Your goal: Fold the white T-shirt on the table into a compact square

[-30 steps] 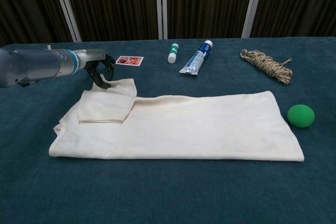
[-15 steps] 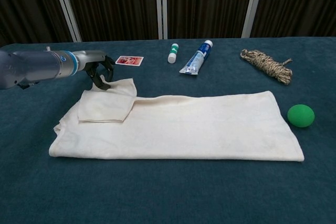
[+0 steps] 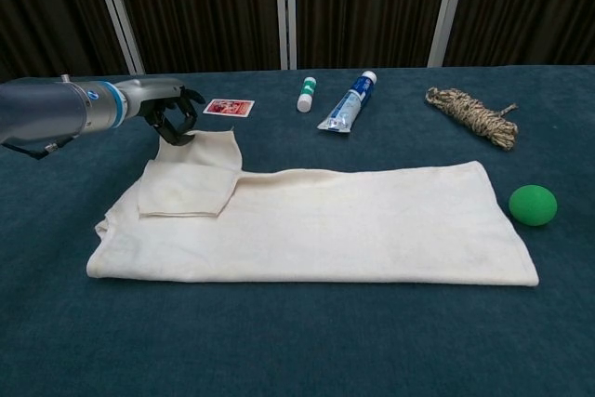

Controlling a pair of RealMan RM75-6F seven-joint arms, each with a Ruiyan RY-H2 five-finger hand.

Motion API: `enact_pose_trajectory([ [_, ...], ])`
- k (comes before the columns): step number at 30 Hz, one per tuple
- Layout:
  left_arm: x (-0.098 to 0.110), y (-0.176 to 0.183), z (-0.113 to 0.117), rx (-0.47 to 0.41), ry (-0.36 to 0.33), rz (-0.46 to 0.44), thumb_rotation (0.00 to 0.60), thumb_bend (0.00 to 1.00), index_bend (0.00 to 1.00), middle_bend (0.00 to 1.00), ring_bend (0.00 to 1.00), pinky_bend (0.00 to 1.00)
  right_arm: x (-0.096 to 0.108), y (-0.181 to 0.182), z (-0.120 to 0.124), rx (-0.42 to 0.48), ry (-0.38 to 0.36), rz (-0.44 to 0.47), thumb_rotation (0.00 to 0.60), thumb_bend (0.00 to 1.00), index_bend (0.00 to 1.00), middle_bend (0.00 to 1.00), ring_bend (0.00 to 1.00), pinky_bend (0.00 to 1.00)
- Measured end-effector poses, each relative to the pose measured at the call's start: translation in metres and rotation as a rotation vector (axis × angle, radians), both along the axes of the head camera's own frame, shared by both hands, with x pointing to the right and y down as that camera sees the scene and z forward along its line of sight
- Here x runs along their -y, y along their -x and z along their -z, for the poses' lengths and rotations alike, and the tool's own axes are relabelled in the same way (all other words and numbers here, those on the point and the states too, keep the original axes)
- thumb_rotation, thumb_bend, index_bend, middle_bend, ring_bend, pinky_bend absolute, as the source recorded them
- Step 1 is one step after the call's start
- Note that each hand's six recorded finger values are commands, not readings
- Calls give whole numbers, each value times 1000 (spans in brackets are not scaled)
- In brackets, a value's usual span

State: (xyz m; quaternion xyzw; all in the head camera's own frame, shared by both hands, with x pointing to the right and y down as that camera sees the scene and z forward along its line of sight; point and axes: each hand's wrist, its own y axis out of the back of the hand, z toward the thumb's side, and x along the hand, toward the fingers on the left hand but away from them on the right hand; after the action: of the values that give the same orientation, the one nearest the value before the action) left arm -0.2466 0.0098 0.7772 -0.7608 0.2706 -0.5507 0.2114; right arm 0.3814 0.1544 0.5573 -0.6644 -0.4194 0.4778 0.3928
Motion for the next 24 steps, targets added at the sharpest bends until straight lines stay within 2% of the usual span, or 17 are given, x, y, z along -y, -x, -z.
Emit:
enact_pose_trajectory([
  [8, -11, 13, 17, -55, -10, -9, 600, 540, 718, 0, 0, 0, -2, 3, 3, 5, -5, 8, 600, 0, 80, 0, 0, 0],
  [17, -42, 12, 34, -85, 10, -117, 600, 540, 718, 0, 0, 0, -3, 6, 5, 11, -9, 20, 600, 0, 80, 0, 0, 0],
  [24, -63, 15, 35, -59, 38, -190, 600, 540, 715, 0, 0, 0, -4, 7, 6, 13, -10, 23, 600, 0, 80, 0, 0, 0],
])
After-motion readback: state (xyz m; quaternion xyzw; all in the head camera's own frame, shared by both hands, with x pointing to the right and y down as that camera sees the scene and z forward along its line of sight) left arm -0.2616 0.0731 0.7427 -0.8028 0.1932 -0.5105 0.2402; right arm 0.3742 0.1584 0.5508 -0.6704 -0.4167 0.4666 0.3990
